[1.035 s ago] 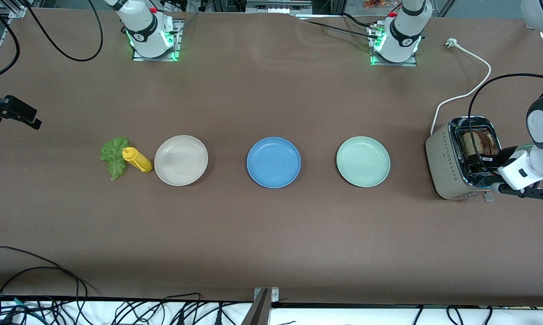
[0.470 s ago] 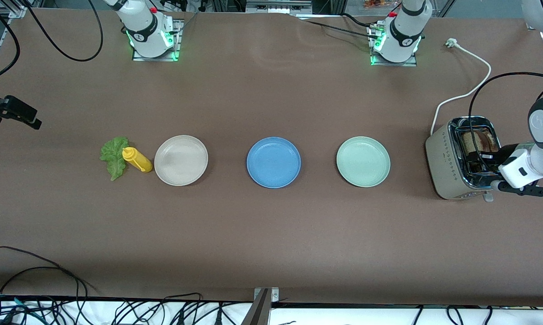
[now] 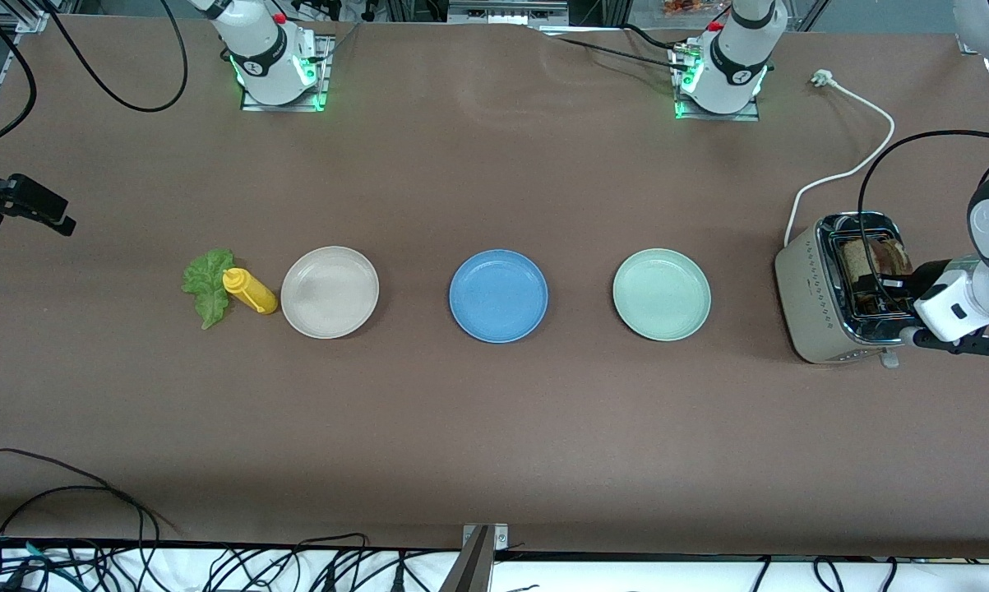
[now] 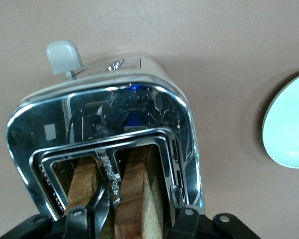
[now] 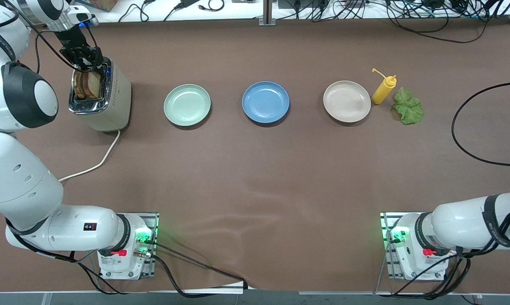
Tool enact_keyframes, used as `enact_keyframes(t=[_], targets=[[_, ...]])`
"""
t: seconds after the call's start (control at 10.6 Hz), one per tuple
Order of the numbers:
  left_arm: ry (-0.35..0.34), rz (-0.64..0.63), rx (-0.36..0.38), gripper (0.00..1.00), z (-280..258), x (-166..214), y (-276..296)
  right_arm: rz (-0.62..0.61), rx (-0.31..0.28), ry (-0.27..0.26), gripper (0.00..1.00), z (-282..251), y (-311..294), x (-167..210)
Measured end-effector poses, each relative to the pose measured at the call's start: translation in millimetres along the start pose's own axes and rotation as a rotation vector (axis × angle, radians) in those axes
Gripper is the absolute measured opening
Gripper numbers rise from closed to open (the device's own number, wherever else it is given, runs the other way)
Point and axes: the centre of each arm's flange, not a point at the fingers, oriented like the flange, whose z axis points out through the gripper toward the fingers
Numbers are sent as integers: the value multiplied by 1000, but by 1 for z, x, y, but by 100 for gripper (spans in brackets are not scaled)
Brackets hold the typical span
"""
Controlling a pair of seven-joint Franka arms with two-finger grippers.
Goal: Make sandwich in blue plate with both arms
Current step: 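Grasp a bread slice with the left gripper and lift it out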
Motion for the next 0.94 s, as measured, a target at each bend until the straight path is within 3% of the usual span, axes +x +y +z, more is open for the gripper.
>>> enact_keyframes(t=[0.38, 0.66, 0.75, 0.94], targets=[[-81, -16, -31, 57, 5, -12, -5, 0, 0, 0, 100, 0, 0, 0], [-119, -27, -45, 51, 9, -19, -8, 0, 0, 0, 100, 0, 0, 0], [-121, -28, -46, 43, 9, -19, -9, 0, 0, 0, 100, 0, 0, 0], [-121, -27, -47, 15, 9, -19, -8, 0, 0, 0, 100, 0, 0, 0]])
